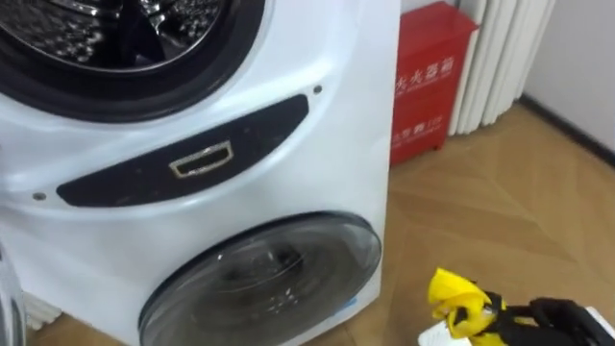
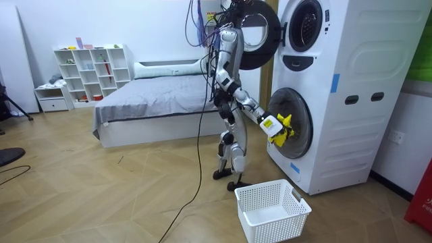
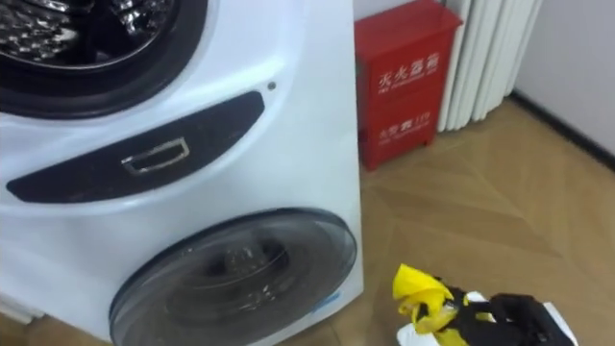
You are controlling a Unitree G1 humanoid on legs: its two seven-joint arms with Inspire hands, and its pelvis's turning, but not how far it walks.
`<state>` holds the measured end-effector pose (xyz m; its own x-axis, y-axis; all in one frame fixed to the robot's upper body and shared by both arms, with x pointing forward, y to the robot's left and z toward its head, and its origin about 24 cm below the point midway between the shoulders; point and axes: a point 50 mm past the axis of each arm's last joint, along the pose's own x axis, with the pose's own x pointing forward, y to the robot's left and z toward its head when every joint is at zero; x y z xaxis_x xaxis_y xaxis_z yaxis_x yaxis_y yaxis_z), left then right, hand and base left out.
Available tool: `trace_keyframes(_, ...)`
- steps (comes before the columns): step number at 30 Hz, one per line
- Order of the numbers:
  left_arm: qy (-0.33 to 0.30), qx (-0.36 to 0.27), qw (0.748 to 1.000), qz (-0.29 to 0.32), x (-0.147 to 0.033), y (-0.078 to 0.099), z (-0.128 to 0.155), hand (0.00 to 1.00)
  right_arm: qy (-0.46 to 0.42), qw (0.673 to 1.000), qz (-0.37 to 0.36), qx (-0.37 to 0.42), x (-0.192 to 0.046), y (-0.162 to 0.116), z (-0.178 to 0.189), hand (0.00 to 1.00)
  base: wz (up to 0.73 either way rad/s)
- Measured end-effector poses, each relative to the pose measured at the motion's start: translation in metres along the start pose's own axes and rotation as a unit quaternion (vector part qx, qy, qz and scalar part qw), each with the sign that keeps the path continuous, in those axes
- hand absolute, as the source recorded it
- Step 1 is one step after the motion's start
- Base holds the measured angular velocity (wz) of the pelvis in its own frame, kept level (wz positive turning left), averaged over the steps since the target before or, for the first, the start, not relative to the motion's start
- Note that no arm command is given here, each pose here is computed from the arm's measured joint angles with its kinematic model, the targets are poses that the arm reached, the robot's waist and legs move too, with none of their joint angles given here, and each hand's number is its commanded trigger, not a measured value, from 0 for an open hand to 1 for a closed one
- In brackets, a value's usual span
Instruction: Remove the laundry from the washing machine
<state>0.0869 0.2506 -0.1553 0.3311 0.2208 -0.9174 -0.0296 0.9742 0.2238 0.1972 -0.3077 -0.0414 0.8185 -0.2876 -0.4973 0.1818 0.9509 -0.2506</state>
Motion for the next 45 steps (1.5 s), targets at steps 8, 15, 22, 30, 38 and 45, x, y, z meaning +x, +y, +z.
trace_keyframes(8, -0.016, -0.021, 1.0, 0.009, 0.002, -0.001, 0.012, 0.0, 0.043, 0.998, -0.034, 0.025, 0.011, 0.014, -0.019, 1.0, 0.12)
trace_keyframes(15, -0.032, -0.043, 0.998, 0.016, 0.003, -0.004, 0.023, 0.0, 0.035, 0.995, -0.081, 0.052, 0.012, 0.01, -0.018, 1.0, -0.08)
trace_keyframes(22, -0.039, -0.063, 0.997, 0.019, 0.003, -0.007, 0.028, 0.0, 0.025, 0.99, -0.127, 0.053, 0.012, 0.004, -0.015, 1.0, -0.14)
trace_keyframes(30, -0.039, -0.065, 0.997, 0.027, 0.003, -0.007, 0.027, 0.0, 0.02, 0.984, -0.166, 0.063, 0.011, 0.0, -0.013, 0.0, -0.22)
trace_keyframes(38, -0.038, -0.062, 0.997, 0.03, 0.003, -0.009, 0.026, 0.0, 0.014, 0.983, -0.171, 0.066, 0.013, 0.0, -0.008, 0.0, -0.11)
trace_keyframes(45, -0.026, -0.073, 0.997, 0.03, 0.002, -0.009, 0.017, 0.0, 0.018, 0.983, -0.171, 0.067, 0.012, -0.002, -0.011, 0.0, 0.0)
